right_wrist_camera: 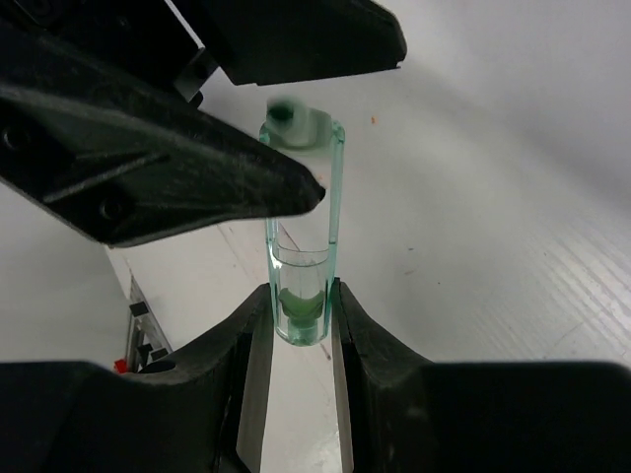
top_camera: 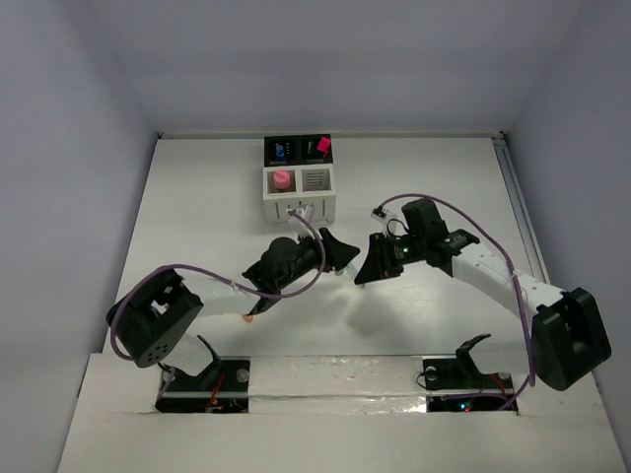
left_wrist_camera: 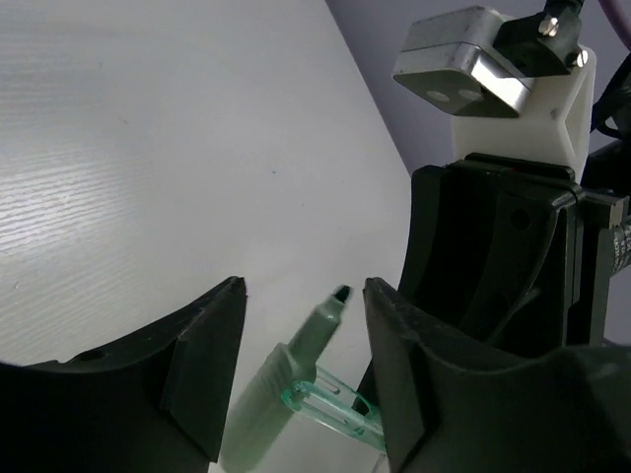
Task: Sort the stationery into containers
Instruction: Close the pen cap on the pen.
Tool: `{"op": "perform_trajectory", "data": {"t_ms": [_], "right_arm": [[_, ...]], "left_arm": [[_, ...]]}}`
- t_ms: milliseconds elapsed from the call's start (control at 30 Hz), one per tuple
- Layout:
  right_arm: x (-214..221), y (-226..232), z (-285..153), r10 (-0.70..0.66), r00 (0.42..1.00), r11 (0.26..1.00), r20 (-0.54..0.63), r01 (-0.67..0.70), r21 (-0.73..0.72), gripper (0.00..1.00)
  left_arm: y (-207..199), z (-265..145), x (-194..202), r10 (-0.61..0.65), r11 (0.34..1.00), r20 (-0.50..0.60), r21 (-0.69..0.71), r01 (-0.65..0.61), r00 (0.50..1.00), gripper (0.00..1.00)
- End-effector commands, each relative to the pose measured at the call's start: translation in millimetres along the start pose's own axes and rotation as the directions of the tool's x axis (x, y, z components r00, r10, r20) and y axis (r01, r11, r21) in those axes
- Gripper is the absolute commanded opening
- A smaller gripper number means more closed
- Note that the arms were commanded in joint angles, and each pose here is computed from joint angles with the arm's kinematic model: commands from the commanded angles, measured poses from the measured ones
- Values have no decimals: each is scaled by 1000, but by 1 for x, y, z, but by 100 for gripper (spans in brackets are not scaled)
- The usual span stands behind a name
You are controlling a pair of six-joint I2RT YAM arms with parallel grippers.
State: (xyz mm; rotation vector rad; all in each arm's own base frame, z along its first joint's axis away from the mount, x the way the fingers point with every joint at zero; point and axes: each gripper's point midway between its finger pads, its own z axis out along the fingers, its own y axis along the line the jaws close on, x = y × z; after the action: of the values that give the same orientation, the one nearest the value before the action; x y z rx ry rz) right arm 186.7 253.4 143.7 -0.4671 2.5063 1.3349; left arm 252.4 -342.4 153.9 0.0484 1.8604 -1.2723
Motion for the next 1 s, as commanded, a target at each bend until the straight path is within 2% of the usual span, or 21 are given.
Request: {"op": "perform_trajectory", "data": {"t_ms": [0,33,133,233,367,567,700,967], "right_arm": [[-13,14,-2,-52,997,998,53,54,-44,0],[-16,14,-2,-50,997,998,65,52,-34,0],[-28,18,-6,-37,992,999,119,39,-17,0],[-40,20,-8,-27,987,1000,161,26,5,0],[-53,24,-10,-28,981,1000,190,26,14,0],[-67,41,-16,-20,977,1000,213,24,-16,0],[-72,58,-23,-8,977,998,213,21,-63,0],[-71,82,-31,4,982,990,188,23,-139,0]], "left_arm": [[-41,-3,-29,46,990,80,130,-56,996,48],[-36,-6,-29,52,992,84,107,-61,995,55],[-28,-19,-41,84,995,136,39,-90,987,65],[-21,-36,-56,113,994,198,-29,-110,974,71],[-13,-65,-66,132,990,261,-78,-115,956,67],[1,-83,-47,154,987,236,-71,-141,960,59],[-4,-83,-32,181,983,192,-14,-182,965,57],[-23,-79,-41,230,968,245,37,-246,942,54]]}}
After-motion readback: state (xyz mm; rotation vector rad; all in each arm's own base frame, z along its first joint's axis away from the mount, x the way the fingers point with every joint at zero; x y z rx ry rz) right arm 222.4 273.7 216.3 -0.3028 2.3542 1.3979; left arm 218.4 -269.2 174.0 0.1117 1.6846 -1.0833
